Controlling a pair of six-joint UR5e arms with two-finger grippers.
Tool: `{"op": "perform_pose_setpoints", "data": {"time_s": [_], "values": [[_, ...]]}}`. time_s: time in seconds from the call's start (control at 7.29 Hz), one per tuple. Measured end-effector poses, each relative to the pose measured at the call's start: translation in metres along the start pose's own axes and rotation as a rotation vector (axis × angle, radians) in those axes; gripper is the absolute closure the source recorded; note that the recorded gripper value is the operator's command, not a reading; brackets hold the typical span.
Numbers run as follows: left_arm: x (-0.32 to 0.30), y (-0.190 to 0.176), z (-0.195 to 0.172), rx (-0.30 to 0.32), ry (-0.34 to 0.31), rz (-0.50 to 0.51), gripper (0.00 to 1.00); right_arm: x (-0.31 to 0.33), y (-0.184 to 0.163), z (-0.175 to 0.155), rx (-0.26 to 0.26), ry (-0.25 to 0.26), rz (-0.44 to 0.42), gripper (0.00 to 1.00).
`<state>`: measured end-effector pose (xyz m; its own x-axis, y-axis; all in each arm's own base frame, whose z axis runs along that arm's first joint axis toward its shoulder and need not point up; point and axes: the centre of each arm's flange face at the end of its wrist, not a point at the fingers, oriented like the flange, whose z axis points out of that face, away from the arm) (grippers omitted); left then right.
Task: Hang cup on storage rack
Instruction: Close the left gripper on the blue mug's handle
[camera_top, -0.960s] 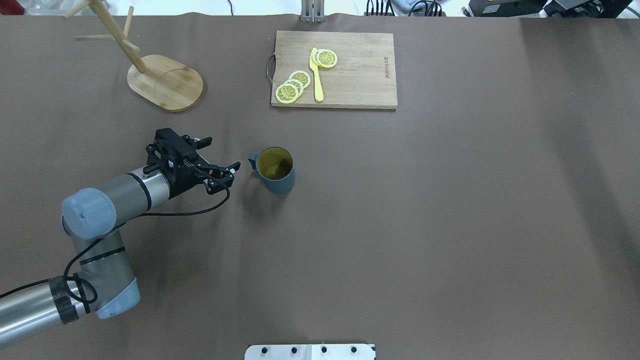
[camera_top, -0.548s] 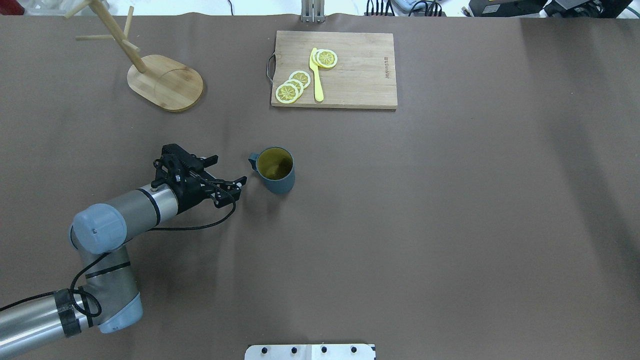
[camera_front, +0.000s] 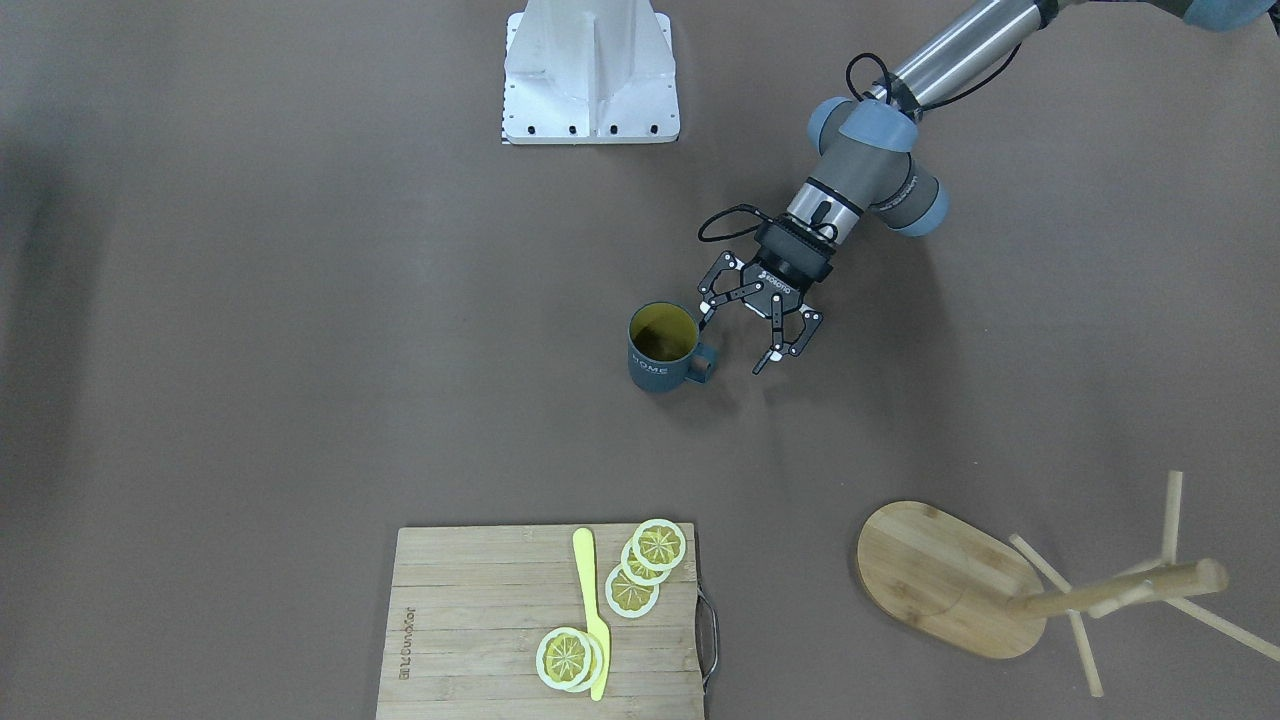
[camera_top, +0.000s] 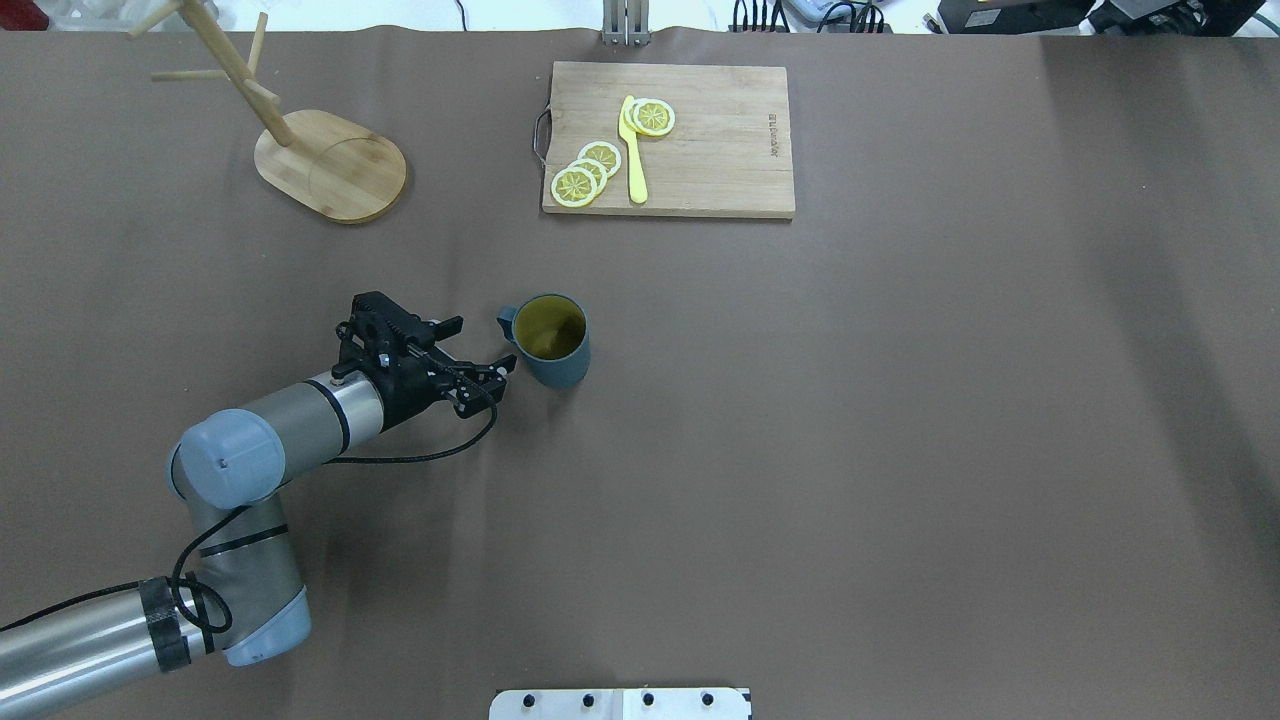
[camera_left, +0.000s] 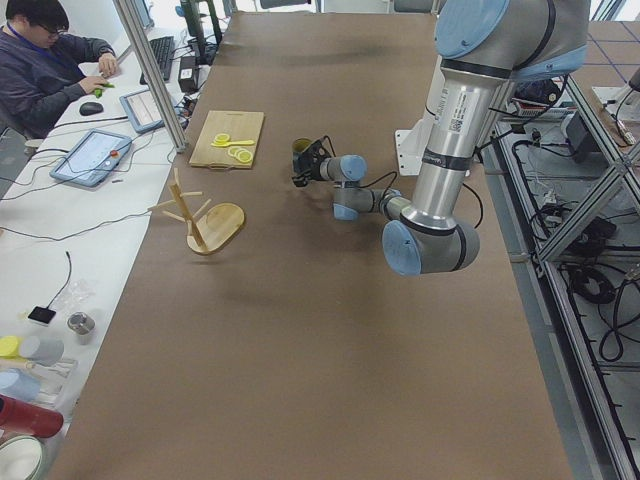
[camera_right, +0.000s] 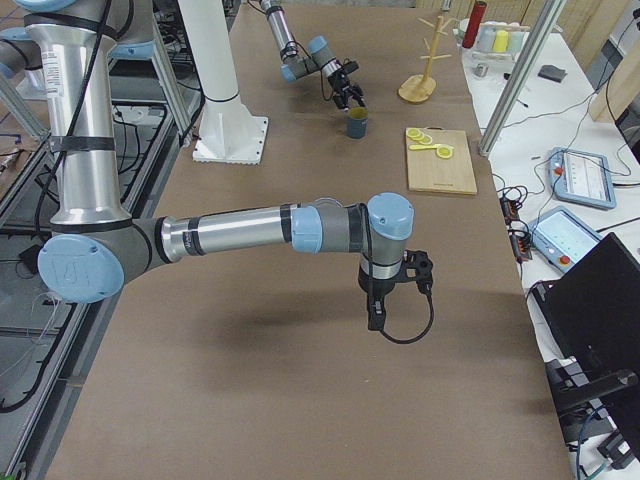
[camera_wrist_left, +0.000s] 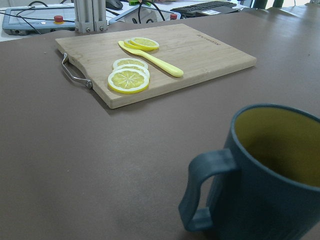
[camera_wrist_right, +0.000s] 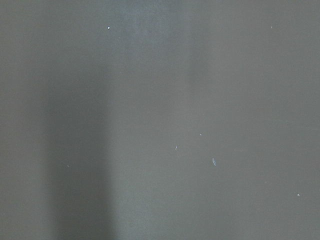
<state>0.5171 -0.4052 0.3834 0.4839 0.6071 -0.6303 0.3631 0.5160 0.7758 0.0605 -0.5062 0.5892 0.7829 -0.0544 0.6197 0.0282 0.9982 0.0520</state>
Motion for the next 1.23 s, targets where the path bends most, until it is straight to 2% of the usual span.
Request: {"op": "perform_pose_setpoints", "data": {"time_s": [0.41, 1.23], "values": [[0.0014, -0.0030, 0.0018, 0.004, 0.003, 0.008, 0.41, -0.0001, -0.0015, -0.0004, 0.000, 0.001, 0.000, 0.00], [0.0011, -0.0072, 0.0049, 0.011, 0.000, -0.004, 0.48, -0.0008, -0.0021, -0.0012, 0.002, 0.001, -0.002, 0.00]]}}
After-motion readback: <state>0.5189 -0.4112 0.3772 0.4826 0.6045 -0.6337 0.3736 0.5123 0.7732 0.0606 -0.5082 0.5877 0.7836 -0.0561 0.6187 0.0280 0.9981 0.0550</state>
